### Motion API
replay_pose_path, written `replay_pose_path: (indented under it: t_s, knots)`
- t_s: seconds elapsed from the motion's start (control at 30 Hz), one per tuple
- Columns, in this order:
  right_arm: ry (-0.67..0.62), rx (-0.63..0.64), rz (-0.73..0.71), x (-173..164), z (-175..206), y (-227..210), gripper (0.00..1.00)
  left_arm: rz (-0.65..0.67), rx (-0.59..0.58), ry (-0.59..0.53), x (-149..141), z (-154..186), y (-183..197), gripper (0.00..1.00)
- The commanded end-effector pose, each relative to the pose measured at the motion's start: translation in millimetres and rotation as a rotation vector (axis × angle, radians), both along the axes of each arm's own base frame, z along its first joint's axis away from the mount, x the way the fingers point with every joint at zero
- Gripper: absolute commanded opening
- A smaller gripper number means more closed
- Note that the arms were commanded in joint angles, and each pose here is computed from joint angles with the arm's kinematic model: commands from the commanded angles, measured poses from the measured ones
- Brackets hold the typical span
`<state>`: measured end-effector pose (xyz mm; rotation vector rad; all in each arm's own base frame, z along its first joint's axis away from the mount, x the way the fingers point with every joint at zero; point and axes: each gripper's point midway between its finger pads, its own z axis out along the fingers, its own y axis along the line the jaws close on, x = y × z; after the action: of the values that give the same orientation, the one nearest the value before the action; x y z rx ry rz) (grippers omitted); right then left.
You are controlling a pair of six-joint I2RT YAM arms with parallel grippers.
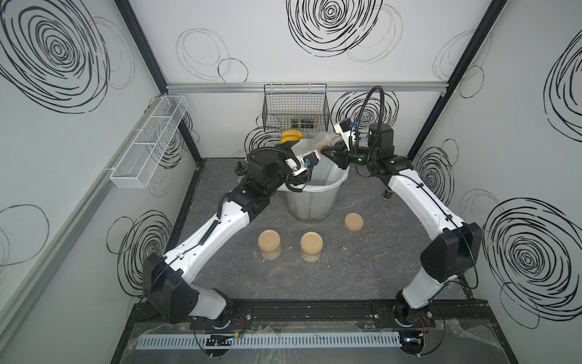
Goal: Empty moldy rice from jars
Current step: Pour the moldy rice from the jar into the trash bin.
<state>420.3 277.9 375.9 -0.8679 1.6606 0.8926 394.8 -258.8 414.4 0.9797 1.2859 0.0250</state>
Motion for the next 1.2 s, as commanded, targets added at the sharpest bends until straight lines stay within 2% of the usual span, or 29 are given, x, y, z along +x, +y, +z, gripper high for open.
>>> replay_pose_path:
  t_s: [0.0,0.07,0.17,0.23,0.33,0.47,0.57,0.8,1.0,1.17]
  knots:
    - [-0.16,0.039,0.055,-14,38,9,0.0,-0.087,-0.504,0.046,-29,95,20,0.96]
    - [-0.155,0.041,0.056,-13,36,11,0.0,-0.139,-0.679,0.139,-33,105,27,0.96]
    - [-0.154,0.042,0.069,-16,36,14,0.0,-0.073,-0.94,0.294,-23,106,51,0.96]
    - [-0.16,0.041,0.075,-18,37,16,0.0,-0.109,-1.071,0.362,-26,109,58,0.96]
    - [-0.167,0.043,0.081,-21,39,16,0.0,-0.157,-1.195,0.427,-31,108,61,0.96]
    - [-0.18,0.058,0.09,-26,45,16,0.0,-0.183,-1.35,0.575,-22,99,71,0.96]
    - [-0.192,0.074,0.096,-31,50,15,0.0,-0.267,-1.485,0.663,-19,93,76,0.96]
    - [-0.214,0.103,0.099,-40,62,11,0.0,-0.41,-1.645,0.843,-10,78,64,0.96]
    - [-0.251,0.128,0.095,-51,74,5,0.0,-0.43,-1.644,0.941,-7,68,40,0.96]
    - [-0.257,0.146,0.098,-55,82,1,0.0,-0.374,-1.657,0.98,-2,49,30,0.96]
